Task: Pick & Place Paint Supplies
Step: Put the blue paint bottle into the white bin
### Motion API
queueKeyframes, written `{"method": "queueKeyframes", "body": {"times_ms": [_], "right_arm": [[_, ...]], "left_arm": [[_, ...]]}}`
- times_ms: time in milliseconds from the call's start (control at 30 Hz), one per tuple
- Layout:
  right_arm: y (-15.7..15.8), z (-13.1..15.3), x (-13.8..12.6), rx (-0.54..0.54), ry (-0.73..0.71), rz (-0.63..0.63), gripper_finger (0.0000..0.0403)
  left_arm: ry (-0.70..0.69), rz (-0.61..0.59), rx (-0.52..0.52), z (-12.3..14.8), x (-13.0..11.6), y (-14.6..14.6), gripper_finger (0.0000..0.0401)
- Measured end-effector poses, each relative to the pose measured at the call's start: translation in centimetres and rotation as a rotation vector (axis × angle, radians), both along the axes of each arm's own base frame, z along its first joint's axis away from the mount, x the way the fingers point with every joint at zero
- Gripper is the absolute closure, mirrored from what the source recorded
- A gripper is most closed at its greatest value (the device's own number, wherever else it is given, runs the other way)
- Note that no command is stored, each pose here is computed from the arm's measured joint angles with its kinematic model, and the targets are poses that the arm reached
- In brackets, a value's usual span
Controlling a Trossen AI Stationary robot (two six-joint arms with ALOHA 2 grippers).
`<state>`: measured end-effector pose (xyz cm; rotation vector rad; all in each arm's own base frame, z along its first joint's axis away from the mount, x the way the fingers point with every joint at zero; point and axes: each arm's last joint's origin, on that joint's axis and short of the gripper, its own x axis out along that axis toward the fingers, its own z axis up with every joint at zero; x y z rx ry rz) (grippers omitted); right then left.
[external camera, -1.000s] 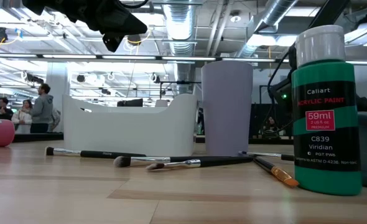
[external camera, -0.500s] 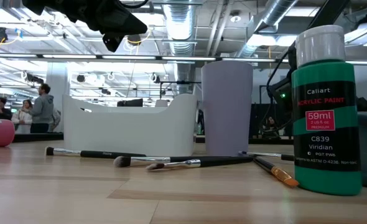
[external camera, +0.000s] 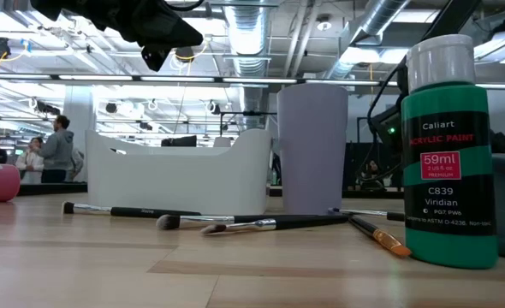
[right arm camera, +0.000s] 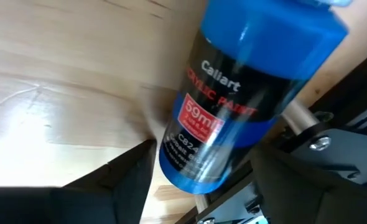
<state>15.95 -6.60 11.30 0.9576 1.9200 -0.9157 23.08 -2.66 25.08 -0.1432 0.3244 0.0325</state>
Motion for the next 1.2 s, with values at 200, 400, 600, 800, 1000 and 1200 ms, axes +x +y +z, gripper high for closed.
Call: {"method": "queueKeyframes", "body": {"times_ms": [200,400,600,800,1000,1200], "right_arm": [[0.0,0.0,0.0,-0.012,0.009,-0.021,0.0137],[0.0,0.0,0.0,-0.016,0.007,-0.02,0.0137],[0.0,0.2,0.5,-0.023,-0.003,-0.006,0.0138],[0.0,1.0,2.3,-0.079,-0.075,0.037,0.0138],[-0.4,1.3,2.9,-0.099,-0.109,0.032,0.0138],[-0.9,1.3,2.9,-0.11,-0.125,0.014,0.0138]], "left_arm": [[0.0,0.0,0.0,0.0,0.0,0.0,0.0399],[-0.002,0.0,0.0,0.0,0.0,0.0,0.0399],[-0.002,0.0,0.0,0.0,0.0,0.0,0.0399],[-0.002,0.0,0.0,0.0,0.0,0.0,0.0399],[-0.002,0.0,0.0,0.0,0.0,0.0,0.0399],[-0.002,0.0,0.0,0.0,0.0,0.0,0.0399]]}}
